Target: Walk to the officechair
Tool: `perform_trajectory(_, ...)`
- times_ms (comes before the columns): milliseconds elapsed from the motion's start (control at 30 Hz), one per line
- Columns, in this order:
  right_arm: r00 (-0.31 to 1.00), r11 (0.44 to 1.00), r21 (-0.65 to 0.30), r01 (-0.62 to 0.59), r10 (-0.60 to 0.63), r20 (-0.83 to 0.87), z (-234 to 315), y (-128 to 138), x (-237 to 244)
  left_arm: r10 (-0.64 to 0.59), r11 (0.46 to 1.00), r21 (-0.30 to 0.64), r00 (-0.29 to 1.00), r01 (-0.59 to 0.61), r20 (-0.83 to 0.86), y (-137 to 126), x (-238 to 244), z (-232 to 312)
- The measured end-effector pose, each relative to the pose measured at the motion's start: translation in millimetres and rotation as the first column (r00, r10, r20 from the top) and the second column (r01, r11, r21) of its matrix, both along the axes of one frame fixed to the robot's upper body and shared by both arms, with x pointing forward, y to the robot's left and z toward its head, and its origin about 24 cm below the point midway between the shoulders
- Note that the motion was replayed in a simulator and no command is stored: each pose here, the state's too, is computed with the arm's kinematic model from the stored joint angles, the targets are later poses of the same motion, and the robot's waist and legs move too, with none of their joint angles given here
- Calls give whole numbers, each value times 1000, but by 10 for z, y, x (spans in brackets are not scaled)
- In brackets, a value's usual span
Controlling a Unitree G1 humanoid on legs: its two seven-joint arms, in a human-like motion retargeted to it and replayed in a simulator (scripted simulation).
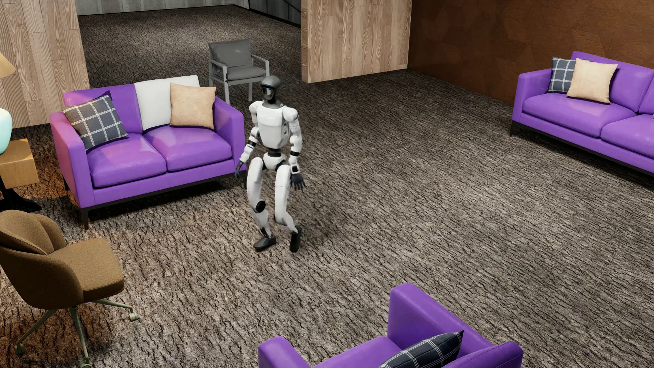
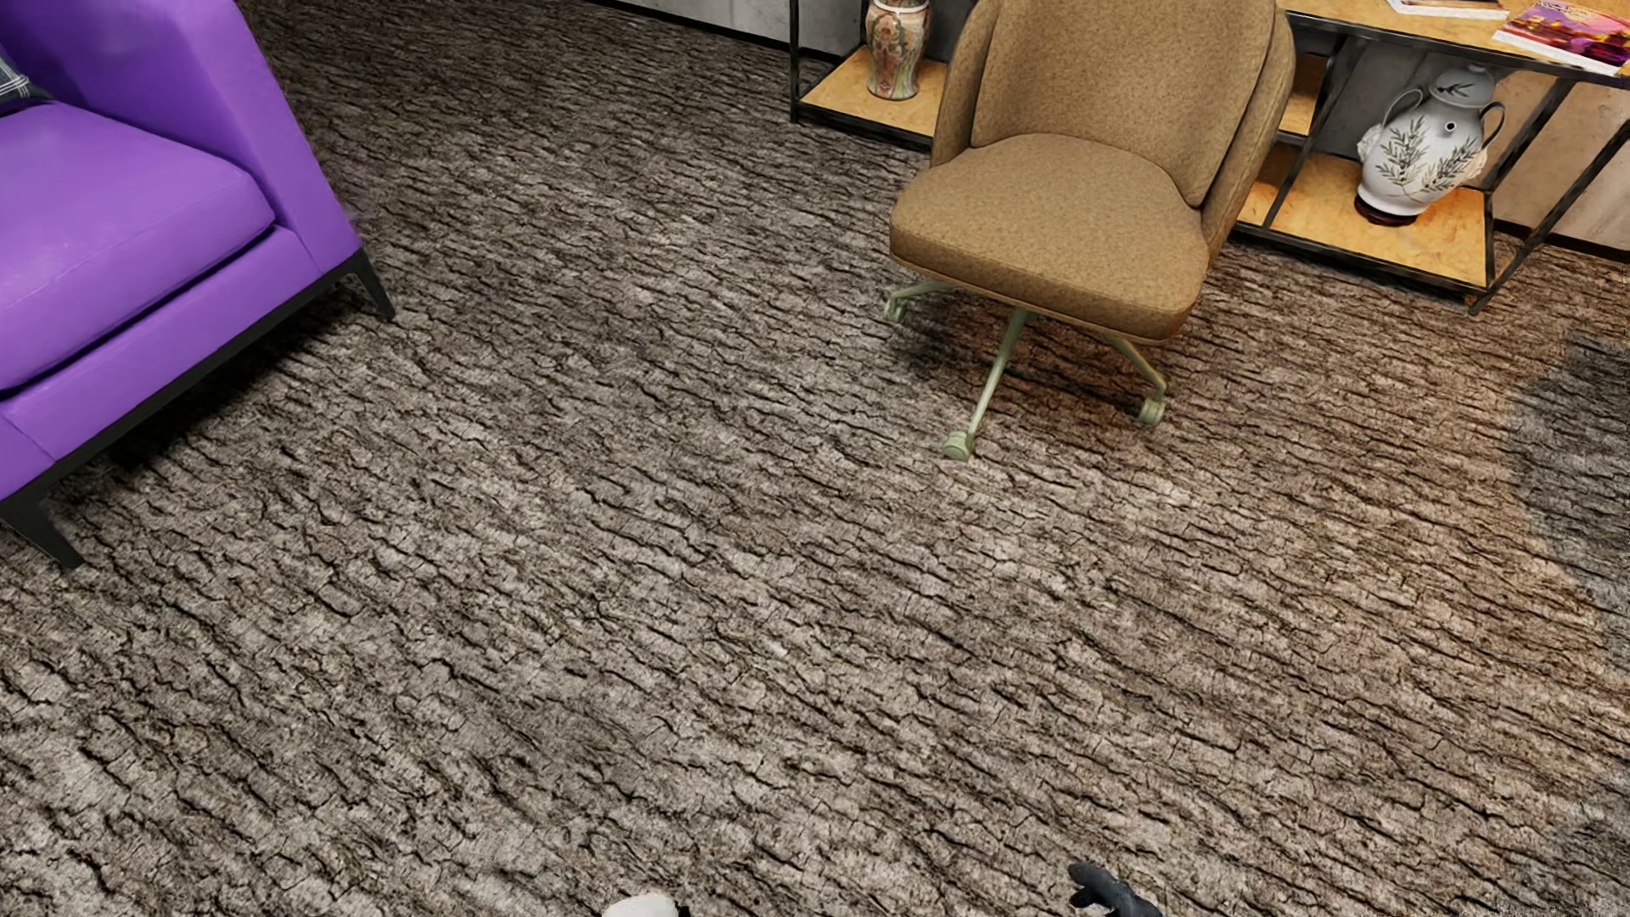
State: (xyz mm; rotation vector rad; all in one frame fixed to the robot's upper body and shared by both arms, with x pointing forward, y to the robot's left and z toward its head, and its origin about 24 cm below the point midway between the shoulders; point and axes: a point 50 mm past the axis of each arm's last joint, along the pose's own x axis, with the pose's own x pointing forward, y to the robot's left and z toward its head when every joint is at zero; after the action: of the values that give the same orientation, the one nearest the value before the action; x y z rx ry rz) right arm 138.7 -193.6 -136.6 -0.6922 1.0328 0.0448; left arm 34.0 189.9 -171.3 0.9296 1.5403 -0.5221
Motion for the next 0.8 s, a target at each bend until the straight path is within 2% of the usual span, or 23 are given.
perform_trajectory(33, 998, 998, 4, -66, 66, 19, 39, 46, 138, -27, 998, -54, 998, 24, -54, -36, -168, -13)
perform_trajectory(67, 992, 993, 9, -118, 117, 43, 82, 100, 260, 19, 995, -93, 997, -26, -72, -49, -315, -9)
perform_trajectory(100, 985, 988, 12, -156, 154, 77, 130, 155, 361, 119, 987, -103, 991, -125, -64, -43, -436, 5)
perform_trajectory(167, 971, 983, 31, -181, 174, 162, 219, 255, 498, 277, 958, -69, 961, -277, -6, -30, -593, 40)
perform_trajectory(200, 970, 985, 27, -172, 164, 182, 239, 262, 521, 323, 946, -52, 946, -321, 22, -54, -628, 49)
perform_trajectory(233, 970, 987, 29, -157, 149, 190, 241, 266, 522, 317, 948, -35, 948, -316, 26, -85, -647, 51)
perform_trajectory(267, 975, 991, 20, -133, 127, 181, 228, 232, 502, 305, 952, -34, 952, -304, 14, -143, -625, 39)
perform_trajectory(300, 985, 996, 17, -82, 79, 157, 186, 176, 430, 235, 971, -46, 972, -235, -12, -178, -537, 17)
perform_trajectory(367, 999, 1000, 19, -10, 9, 33, 32, 98, 144, 25, 997, -77, 999, -27, -28, -138, -177, -2)
perform_trajectory(400, 997, 998, 37, -44, 46, -55, -32, 53, 30, -74, 993, -90, 997, 75, 17, -126, 75, 18)
perform_trajectory(433, 989, 996, 49, -80, 86, -124, -62, -41, -46, -121, 989, -76, 986, 130, 114, -126, 367, 62)
perform_trajectory(467, 984, 998, 29, -62, 66, -167, -69, -163, -98, -114, 991, -34, 961, 126, 251, -72, 617, 135)
perform_trajectory(533, 989, 994, -78, 72, -82, -126, -45, -375, -200, -61, 998, 56, 855, 37, 515, 53, 1133, 341)
perform_trajectory(600, 975, 975, -100, 197, -206, -90, -52, -441, -338, -32, 996, 83, 763, -29, 645, 192, 1543, 556)
perform_trajectory(700, 976, 983, -41, 176, -180, -123, -58, -489, -473, -122, 992, 115, 665, 54, 737, 261, 2085, 920)
perform_trajectory(800, 957, 972, -44, 230, -234, -171, -109, -451, -715, -228, 973, 169, 571, 156, 789, 158, 2420, 1185)
